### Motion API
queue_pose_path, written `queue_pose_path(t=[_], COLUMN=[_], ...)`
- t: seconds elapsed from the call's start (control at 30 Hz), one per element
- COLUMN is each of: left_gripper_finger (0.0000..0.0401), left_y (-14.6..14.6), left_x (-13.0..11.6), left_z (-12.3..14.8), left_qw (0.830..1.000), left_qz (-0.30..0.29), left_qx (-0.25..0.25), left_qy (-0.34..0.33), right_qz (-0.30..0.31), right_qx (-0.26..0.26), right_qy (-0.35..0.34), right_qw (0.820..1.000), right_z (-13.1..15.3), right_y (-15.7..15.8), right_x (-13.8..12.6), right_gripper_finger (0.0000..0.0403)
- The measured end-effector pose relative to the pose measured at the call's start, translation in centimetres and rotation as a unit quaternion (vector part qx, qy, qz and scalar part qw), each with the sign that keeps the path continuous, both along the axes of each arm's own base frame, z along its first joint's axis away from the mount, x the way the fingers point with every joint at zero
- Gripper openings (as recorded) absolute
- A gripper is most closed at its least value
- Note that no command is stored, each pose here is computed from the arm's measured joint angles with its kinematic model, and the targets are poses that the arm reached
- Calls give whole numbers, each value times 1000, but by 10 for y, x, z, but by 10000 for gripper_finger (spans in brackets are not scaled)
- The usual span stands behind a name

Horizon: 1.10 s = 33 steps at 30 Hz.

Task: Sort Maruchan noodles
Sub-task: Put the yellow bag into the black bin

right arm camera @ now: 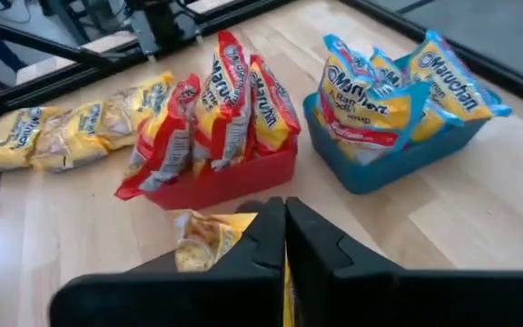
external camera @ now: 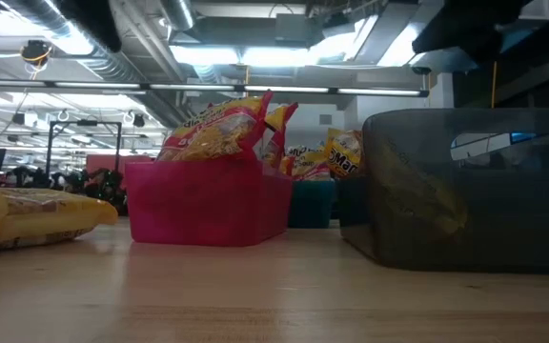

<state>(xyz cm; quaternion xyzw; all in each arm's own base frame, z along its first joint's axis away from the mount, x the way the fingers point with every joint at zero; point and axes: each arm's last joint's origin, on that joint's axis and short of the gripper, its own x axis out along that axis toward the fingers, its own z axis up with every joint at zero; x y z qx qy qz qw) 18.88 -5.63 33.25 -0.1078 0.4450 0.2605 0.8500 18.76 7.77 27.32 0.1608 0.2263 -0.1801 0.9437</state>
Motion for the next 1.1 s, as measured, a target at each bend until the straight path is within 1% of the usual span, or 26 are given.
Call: queue_pose_path(t=[0.07, 0.13, 0.23, 0.3, 0.4, 0.53, 0.67, 0.73, 0.83, 0.97, 1.1], left_gripper_finger=[64, 64, 64, 64, 64, 64, 64, 64, 64, 64, 64], left_y=[0, 1, 0, 1, 1, 0, -1, -1, 0, 0, 0], left_x=[-12, -20, -24, -25, -26, -24, -23, -22, -22, -22, -22], left_z=[-15, -28, -46, -56, -70, -80, -80, -80, -80, -80, -80], left_qw=[1000, 999, 996, 994, 993, 991, 990, 989, 989, 989, 989], left_qz=[14, 27, 28, 23, 23, 22, 21, 22, 22, 22, 23], left_qx=[2, -2, -20, -22, -26, -38, -41, -40, -40, -39, -39], left_qy=[-15, -39, -82, -101, -115, -129, -136, -137, -137, -137, -137], right_qz=[12, 28, 56, 58, 75, 105, 125, 129, 130, 127, 135], right_qx=[17, 46, 81, 92, 89, 123, 157, 171, 191, 193, 199], right_qy=[-5, -3, 18, 35, 63, 105, 129, 138, 150, 156, 168], right_qw=[1000, 999, 995, 993, 991, 981, 971, 967, 961, 960, 956], right_z=[2, 3, -2, -7, -16, -30, -40, -45, -51, -55, -60], right_y=[-7, -15, -26, -33, -41, -50, -60, -65, -72, -73, -72], right_x=[6, 11, 21, 28, 37, 47, 54, 58, 60, 63, 65], right_gripper_finger=[12, 12, 12, 12, 12, 12, 18, 33, 70, 124, 165])
